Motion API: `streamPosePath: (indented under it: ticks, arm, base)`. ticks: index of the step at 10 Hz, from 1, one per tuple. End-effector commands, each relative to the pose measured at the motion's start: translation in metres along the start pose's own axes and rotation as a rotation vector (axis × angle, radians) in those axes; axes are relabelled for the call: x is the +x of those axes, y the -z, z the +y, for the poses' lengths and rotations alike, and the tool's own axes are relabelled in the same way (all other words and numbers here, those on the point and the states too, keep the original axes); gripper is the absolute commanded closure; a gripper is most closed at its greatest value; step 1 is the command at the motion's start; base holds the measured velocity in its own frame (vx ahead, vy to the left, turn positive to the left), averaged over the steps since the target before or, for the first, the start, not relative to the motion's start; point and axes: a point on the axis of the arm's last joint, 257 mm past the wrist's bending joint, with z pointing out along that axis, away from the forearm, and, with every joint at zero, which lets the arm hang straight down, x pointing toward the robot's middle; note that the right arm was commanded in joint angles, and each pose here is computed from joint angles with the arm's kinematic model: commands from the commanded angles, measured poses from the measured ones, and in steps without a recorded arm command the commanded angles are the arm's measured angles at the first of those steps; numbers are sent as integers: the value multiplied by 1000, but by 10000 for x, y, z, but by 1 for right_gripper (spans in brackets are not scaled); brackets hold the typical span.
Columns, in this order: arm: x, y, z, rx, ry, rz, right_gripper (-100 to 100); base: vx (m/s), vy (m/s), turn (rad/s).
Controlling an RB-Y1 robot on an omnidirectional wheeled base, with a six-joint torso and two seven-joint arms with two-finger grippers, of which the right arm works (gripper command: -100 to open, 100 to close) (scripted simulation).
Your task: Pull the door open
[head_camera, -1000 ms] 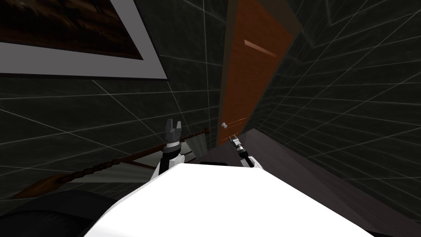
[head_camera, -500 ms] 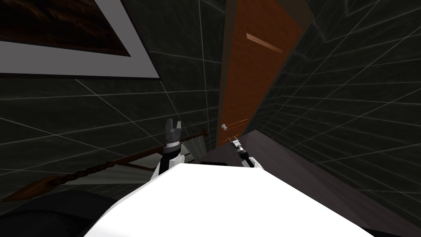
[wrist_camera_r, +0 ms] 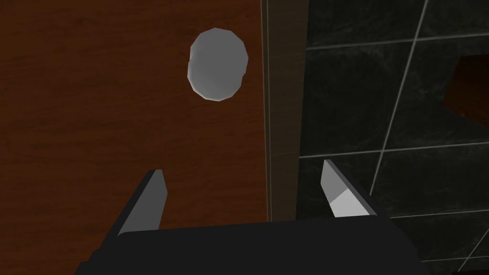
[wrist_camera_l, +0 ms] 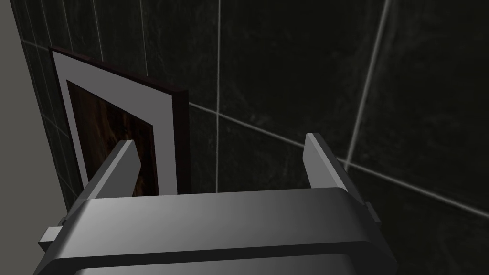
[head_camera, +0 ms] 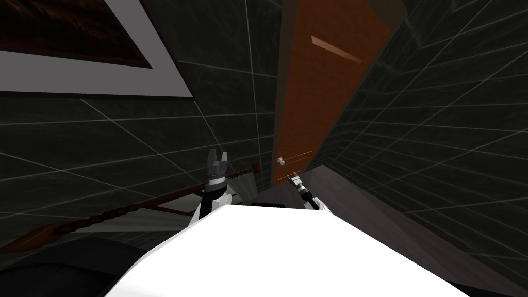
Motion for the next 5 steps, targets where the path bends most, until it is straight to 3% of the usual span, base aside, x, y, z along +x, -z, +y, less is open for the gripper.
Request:
streamPosePath:
  ticks: [1,3,4,5]
  arm:
    - [45,15,-7,-3,12,11,-100]
    - [132,51,-13,-12,41,36,-100]
    - [108,39,-20,-9,31,29,-100]
    - [111,59,-2,-20,35,29,-100]
  base:
    - [53,-42,20]
    - [76,-63,48]
    - [42,-37,13]
    - [102,72,-54]
